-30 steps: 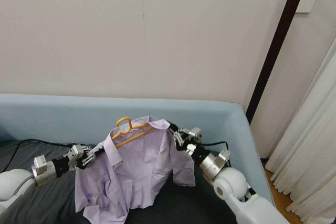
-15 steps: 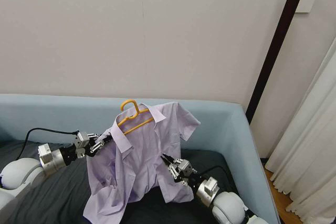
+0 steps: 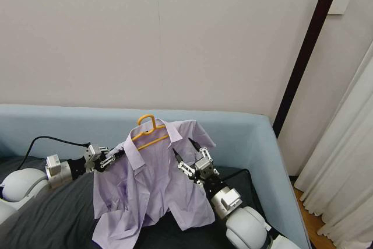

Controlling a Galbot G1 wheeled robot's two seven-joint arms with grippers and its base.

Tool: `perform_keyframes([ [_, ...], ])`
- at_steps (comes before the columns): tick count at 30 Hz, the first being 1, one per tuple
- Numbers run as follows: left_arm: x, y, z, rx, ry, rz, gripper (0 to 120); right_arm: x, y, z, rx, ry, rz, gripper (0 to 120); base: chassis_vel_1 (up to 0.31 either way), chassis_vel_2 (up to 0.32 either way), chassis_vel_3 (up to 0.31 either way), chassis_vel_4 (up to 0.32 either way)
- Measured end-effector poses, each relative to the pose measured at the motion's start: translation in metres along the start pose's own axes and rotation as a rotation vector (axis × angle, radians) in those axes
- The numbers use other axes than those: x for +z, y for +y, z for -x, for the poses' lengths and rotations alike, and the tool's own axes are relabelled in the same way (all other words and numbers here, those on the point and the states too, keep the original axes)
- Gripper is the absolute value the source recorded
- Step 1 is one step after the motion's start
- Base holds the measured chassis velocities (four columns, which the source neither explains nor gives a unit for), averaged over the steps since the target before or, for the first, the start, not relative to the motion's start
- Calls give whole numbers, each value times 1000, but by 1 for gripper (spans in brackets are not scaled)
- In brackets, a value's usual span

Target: Pick up the clothes from the sofa and hang them on the clothes hanger.

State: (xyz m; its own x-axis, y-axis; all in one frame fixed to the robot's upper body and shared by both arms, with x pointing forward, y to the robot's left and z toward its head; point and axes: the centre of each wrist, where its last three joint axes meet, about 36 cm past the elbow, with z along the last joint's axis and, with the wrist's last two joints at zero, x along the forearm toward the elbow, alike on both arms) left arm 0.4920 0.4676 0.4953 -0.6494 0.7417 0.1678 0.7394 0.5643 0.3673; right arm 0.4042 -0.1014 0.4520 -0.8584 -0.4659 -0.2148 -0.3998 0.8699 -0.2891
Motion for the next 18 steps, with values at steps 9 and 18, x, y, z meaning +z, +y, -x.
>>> perform_keyframes([
  [9, 6, -12, 16, 25, 10, -20, 7, -2, 18, 9, -30, 6, -83, 100, 0, 0, 0, 0],
  [18, 8, -15, 21, 26, 9, -22, 7, -4, 33, 14, -36, 78, -86, 98, 0, 0, 0, 0],
])
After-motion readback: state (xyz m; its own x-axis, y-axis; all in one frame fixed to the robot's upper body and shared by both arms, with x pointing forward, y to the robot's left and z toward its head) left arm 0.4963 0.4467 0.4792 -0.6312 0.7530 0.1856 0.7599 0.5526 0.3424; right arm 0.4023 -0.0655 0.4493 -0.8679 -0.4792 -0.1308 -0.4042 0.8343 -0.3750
